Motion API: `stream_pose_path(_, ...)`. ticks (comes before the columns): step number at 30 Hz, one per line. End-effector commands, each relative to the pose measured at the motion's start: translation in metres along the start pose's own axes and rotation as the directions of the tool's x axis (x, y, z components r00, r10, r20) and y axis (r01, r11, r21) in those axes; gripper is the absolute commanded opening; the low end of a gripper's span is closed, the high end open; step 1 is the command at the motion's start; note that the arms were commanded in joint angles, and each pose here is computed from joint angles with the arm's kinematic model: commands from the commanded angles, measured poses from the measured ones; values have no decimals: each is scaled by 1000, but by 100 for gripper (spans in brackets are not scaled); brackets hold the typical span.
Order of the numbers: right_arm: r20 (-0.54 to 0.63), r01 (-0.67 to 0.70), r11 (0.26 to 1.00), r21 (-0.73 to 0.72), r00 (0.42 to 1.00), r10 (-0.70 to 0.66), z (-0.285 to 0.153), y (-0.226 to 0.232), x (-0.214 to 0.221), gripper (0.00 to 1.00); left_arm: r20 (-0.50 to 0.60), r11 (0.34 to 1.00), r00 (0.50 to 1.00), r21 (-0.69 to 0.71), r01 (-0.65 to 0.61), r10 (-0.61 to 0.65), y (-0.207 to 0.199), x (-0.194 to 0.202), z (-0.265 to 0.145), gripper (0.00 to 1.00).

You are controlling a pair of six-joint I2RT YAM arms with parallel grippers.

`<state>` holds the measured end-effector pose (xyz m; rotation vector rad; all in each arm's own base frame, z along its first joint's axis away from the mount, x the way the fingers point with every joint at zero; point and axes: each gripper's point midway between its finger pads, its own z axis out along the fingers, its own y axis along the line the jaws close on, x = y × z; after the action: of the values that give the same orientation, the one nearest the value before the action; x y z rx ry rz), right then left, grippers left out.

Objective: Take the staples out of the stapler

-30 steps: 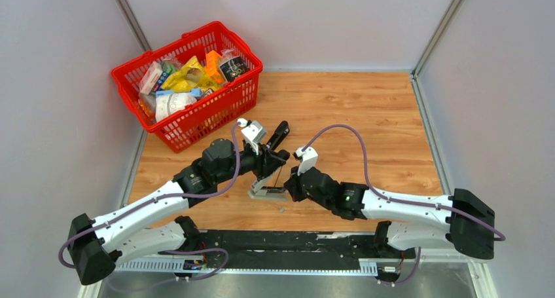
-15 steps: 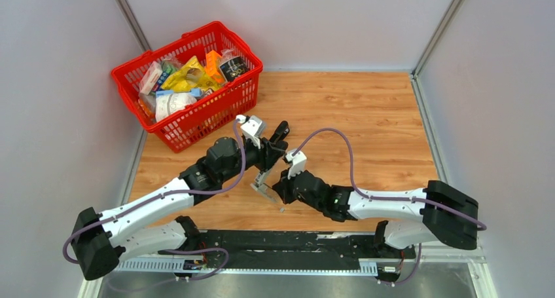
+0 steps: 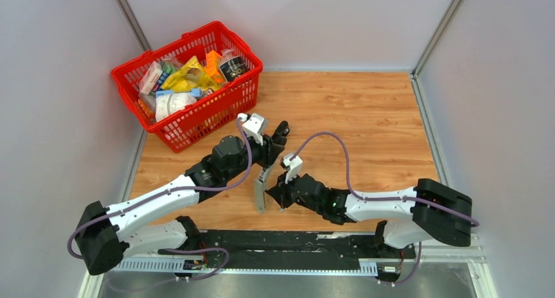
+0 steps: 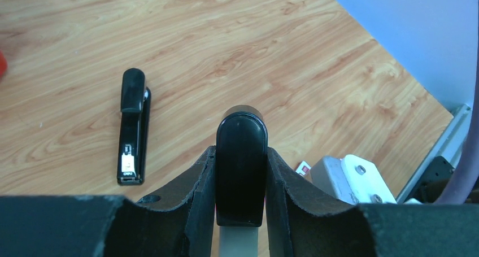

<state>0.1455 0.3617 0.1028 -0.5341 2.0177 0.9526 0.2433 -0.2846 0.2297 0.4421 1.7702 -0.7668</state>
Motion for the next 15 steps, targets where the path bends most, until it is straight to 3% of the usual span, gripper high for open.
stream_pose_path(1,57,-30,994,-102,998,36,3,21,-8,0,202,998,978,-15,59,-54,-6,-66,3,0)
stream_pose_path(15,86,-64,990,-128,993,75,2,17,1,0,131,998,991,-46,44,-37,-5,-52,41,0)
